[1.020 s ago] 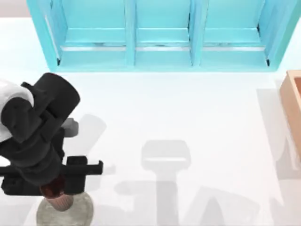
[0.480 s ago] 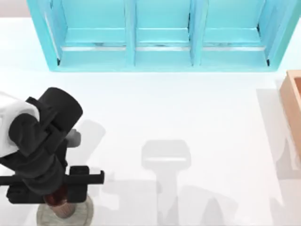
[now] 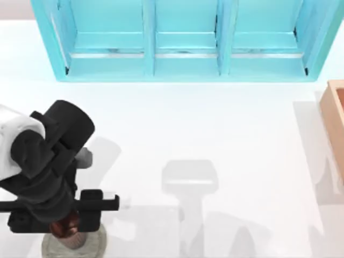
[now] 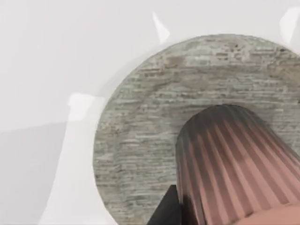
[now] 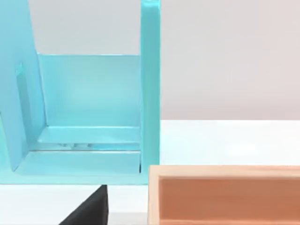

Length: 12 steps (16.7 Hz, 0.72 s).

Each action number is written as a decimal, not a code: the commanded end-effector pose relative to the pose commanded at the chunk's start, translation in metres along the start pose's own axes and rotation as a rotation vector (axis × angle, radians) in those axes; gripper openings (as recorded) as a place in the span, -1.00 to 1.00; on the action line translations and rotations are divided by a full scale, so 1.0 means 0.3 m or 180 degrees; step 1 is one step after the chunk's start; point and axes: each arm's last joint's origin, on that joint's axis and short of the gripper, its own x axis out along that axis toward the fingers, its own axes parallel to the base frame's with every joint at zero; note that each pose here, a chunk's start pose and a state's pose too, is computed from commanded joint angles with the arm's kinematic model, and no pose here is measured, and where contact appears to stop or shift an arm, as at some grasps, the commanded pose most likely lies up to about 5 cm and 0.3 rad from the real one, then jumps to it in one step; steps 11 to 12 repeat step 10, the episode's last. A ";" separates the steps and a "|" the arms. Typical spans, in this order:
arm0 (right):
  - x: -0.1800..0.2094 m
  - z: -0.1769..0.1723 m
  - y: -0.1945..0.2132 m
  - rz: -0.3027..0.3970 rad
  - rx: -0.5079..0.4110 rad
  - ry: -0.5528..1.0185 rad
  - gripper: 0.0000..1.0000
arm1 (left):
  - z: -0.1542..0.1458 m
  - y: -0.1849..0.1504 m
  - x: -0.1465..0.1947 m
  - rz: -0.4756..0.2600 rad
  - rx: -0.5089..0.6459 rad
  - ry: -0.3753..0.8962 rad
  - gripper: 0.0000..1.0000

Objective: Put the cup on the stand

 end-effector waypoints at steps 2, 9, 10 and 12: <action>0.000 0.000 0.000 0.0000 0.0000 0.0000 1.00 | 0.000 0.000 0.000 0.0000 0.0000 0.0000 0.66; 0.000 0.000 0.000 0.0000 0.0000 0.0000 1.00 | 0.000 0.000 0.000 0.0000 0.0000 0.0000 1.00; 0.000 0.000 0.000 0.0000 0.0000 0.0000 1.00 | 0.000 0.000 0.000 0.0000 0.0000 0.0000 1.00; 0.000 0.000 0.000 0.0000 0.0000 0.0000 1.00 | 0.000 0.000 0.000 0.0000 0.0000 0.0000 1.00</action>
